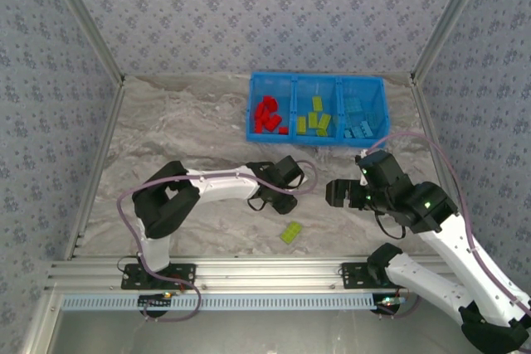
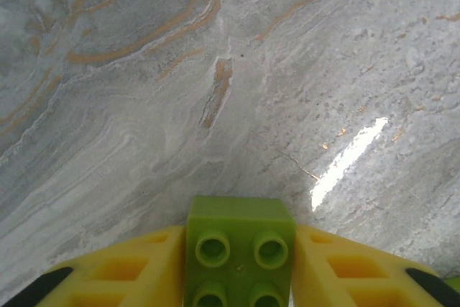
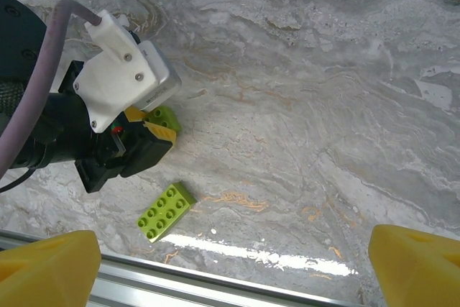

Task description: Sort the legos into containers by color

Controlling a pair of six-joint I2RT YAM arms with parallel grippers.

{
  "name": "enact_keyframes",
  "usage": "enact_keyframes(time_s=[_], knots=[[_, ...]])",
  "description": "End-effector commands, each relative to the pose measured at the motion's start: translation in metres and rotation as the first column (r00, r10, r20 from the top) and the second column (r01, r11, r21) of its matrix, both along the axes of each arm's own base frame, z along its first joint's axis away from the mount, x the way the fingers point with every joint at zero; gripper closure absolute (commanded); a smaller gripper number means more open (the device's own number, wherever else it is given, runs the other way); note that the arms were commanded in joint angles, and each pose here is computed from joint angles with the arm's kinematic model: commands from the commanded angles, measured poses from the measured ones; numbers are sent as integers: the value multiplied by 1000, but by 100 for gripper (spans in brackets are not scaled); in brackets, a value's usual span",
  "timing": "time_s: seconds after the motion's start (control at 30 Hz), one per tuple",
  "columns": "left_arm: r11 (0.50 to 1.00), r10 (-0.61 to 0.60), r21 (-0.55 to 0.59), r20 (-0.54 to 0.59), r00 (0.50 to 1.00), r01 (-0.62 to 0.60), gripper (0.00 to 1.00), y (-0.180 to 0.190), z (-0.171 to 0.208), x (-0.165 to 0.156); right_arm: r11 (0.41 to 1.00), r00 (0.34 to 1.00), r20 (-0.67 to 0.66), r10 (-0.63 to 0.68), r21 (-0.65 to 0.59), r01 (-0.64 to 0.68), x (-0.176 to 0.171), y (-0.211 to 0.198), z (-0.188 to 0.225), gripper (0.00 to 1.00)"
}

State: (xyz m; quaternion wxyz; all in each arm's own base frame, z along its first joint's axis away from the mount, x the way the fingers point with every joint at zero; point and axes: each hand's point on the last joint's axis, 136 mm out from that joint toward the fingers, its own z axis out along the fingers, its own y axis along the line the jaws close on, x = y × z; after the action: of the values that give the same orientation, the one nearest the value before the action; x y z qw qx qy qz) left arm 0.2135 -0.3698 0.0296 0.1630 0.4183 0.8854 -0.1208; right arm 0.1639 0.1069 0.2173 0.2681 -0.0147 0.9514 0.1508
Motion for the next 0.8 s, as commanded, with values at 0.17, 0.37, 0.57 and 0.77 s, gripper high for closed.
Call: enact_keyframes(time_s=[0.17,0.37,0.57,0.77], knots=[[977,31,-215,166,986,5,62,-30,92,25,999,999,40,-22,32,21,4,1,11,1],[962,120,-270,341,933,-25,61,-55,150,94,996,991,118,-67,65,60,7,-7,27,0],[949,209,-302,374,904,-94,62,-79,167,171,990,986,126,-114,92,102,0,-16,31,0],[947,220,-306,380,899,-102,62,-104,160,226,987,983,127,-132,113,118,-7,-21,32,0]])
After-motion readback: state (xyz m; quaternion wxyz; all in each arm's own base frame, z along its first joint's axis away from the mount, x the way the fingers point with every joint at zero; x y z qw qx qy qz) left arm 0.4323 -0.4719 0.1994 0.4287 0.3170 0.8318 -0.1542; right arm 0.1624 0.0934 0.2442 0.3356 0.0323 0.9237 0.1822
